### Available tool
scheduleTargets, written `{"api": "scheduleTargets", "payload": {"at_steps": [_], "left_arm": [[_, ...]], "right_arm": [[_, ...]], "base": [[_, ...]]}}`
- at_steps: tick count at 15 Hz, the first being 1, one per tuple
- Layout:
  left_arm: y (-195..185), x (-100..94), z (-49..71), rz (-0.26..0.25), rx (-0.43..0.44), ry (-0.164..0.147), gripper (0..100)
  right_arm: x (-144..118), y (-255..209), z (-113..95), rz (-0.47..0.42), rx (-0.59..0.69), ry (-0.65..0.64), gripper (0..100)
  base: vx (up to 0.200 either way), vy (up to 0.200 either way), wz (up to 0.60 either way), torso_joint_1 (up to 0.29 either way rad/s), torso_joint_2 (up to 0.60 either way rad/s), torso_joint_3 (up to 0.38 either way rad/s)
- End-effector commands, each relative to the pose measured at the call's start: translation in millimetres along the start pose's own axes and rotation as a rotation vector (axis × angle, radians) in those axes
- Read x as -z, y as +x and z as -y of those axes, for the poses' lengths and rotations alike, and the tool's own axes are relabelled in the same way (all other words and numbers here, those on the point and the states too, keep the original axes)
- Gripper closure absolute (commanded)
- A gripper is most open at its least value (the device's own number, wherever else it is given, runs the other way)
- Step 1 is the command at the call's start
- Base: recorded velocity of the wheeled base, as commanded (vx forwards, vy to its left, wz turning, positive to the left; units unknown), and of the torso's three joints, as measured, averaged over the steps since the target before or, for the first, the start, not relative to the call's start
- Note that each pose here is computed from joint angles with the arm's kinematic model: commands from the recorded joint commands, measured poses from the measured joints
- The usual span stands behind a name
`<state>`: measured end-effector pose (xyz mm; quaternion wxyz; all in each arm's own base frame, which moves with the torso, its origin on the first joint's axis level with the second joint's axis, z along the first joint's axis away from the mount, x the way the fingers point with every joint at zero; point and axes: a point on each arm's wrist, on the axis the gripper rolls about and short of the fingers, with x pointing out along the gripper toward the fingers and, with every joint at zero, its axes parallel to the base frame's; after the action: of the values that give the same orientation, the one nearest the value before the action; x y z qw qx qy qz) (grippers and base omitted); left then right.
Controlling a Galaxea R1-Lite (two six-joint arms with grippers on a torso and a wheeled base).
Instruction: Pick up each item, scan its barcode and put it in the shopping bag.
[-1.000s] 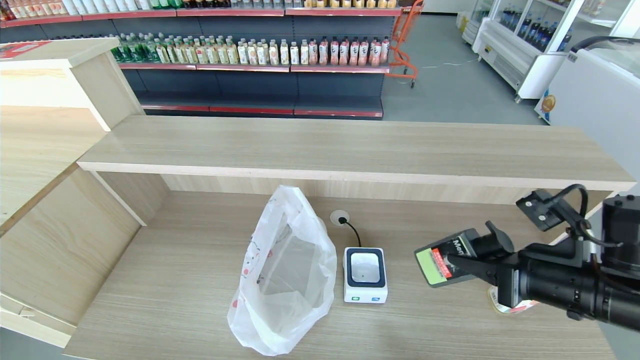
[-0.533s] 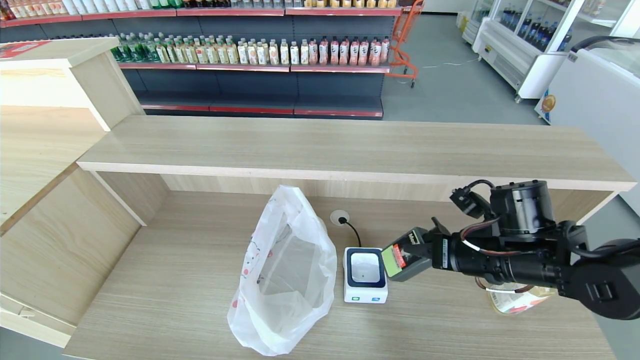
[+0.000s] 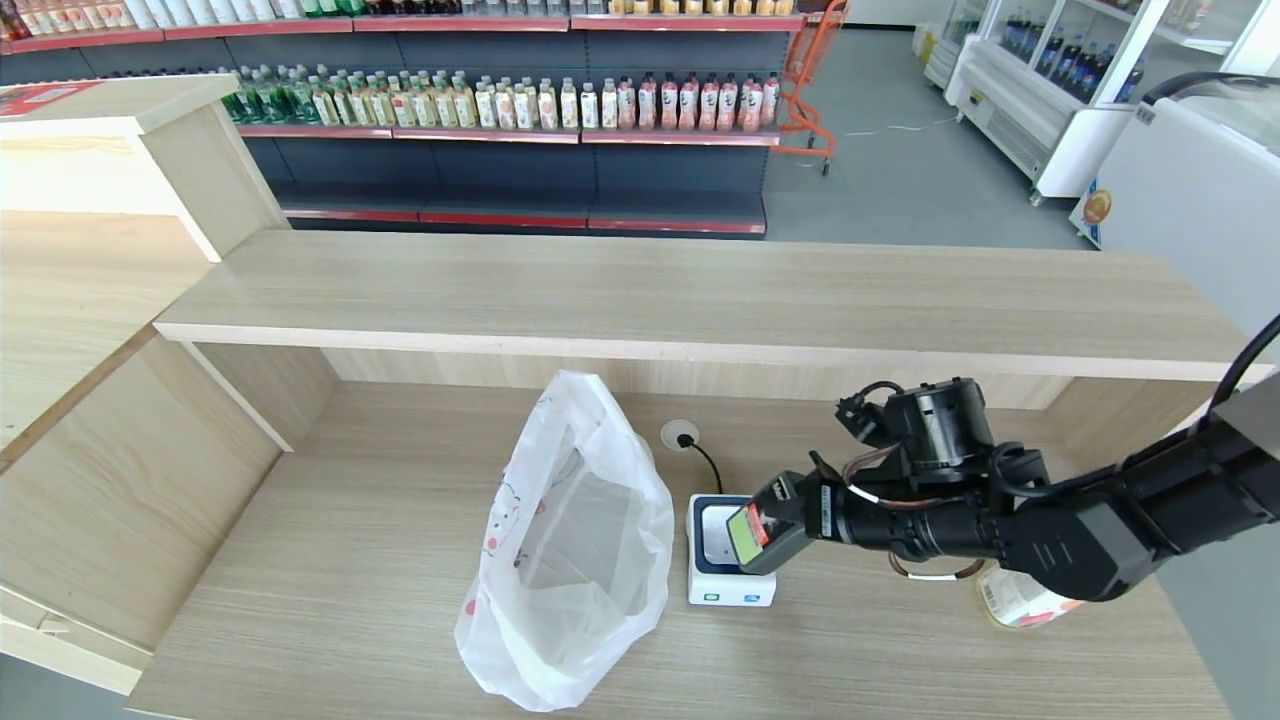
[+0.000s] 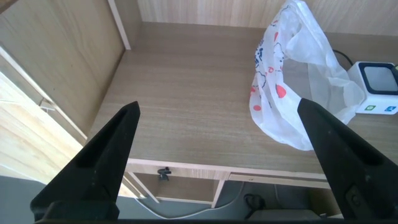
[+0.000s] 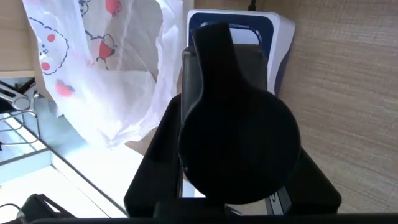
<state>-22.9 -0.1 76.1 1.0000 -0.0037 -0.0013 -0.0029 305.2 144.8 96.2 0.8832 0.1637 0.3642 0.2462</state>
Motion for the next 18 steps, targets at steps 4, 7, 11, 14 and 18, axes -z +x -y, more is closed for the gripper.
{"api": "scheduleTargets", "payload": {"at_steps": [4, 7, 11, 14, 18], "left_arm": [[0.0, 0.0, 0.0, 0.001, 0.0, 0.0, 0], [0.0, 0.0, 0.0, 0.001, 0.0, 0.0, 0], [0.0, 0.0, 0.0, 0.001, 0.0, 0.0, 0], [0.0, 0.0, 0.0, 0.001, 0.0, 0.0, 0], [0.0, 0.0, 0.0, 0.001, 0.0, 0.0, 0]], "right_arm": [[0.1, 20.8, -12.1, -0.015, -0.036, -0.001, 100], [2.3, 32.9, -14.9, -0.027, -0.037, -0.014, 100], [1.4, 40.1, -13.6, -0.028, -0.033, -0.019, 100], [1.3, 41.8, -13.0, -0.025, -0.025, -0.034, 100], [-17.6, 22.9, -29.6, 0.051, -0.075, -0.053, 100]], "base": [[0.0, 0.0, 0.0, 0.0, 0.0, 0.0], [0.0, 0.0, 0.0, 0.0, 0.0, 0.0], [0.0, 0.0, 0.0, 0.0, 0.0, 0.0], [0.0, 0.0, 0.0, 0.0, 0.0, 0.0], [0.0, 0.0, 0.0, 0.0, 0.0, 0.0]]}}
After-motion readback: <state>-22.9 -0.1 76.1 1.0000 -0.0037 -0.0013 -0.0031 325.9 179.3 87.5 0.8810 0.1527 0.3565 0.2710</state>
